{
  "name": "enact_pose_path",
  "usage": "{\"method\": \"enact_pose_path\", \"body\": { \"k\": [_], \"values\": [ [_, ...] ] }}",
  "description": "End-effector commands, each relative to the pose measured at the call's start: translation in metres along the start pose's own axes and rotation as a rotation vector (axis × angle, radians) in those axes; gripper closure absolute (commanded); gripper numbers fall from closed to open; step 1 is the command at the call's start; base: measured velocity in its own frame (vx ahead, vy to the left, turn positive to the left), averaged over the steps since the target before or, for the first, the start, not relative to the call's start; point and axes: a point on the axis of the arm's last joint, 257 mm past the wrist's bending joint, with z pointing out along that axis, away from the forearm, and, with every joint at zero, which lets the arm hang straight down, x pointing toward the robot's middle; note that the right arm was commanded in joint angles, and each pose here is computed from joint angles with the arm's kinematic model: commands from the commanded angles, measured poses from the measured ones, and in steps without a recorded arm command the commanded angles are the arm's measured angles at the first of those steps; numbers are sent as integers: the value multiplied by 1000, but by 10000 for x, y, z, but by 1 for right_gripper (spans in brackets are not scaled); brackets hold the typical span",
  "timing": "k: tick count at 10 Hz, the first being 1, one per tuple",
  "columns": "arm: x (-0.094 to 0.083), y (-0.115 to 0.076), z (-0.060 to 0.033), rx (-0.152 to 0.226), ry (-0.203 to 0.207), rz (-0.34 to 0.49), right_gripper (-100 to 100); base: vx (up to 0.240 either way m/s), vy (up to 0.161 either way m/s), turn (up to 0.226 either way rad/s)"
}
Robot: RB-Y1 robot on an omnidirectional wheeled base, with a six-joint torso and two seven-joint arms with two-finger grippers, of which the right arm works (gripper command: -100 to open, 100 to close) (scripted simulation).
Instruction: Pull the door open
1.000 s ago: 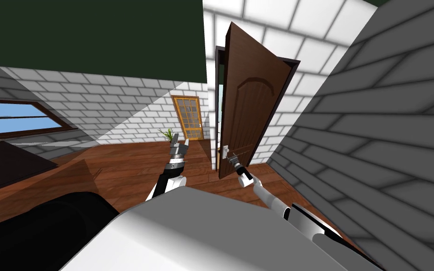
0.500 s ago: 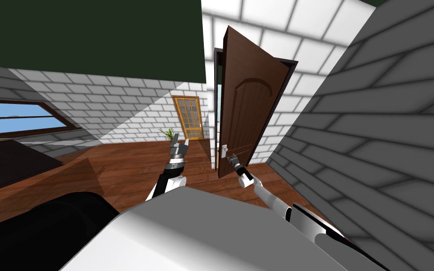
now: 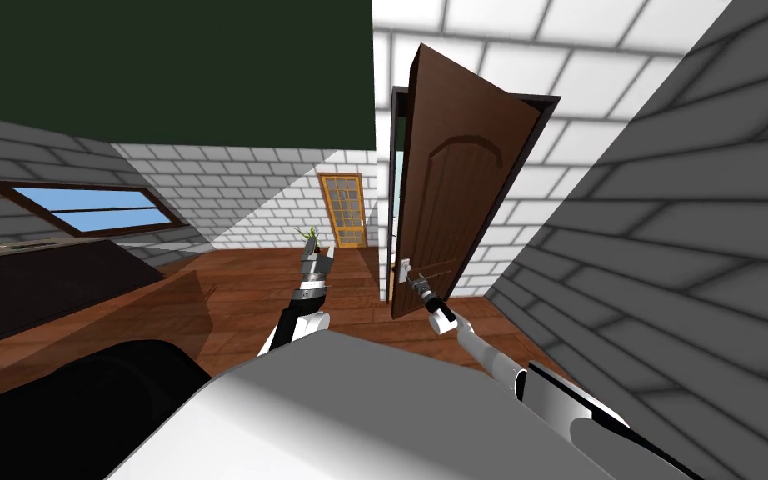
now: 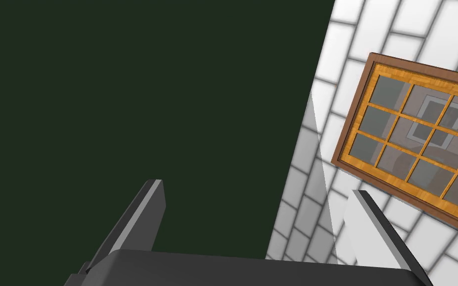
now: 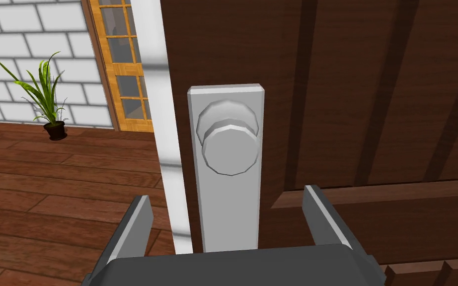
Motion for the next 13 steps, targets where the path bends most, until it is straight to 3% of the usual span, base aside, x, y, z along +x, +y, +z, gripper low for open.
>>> {"method": "enact_pose_path", "body": {
  "k": [1,3,5,6,7,12,13],
  "values": [
    [9,270,-60,-37,3,6,-100,84,140,226],
    [14,769,-220,-104,5,5,-100,129,139,367],
    [32,1016,-311,-137,8,3,-100,112,102,134],
    [47,928,-273,-125,6,5,-100,42,35,23],
    [47,928,-273,-125,6,5,100,0,-9,-46],
    [47,928,-273,-125,6,5,100,-7,-8,7],
    [61,817,-280,-86,9,3,100,-64,-74,-60]
  ]
}}
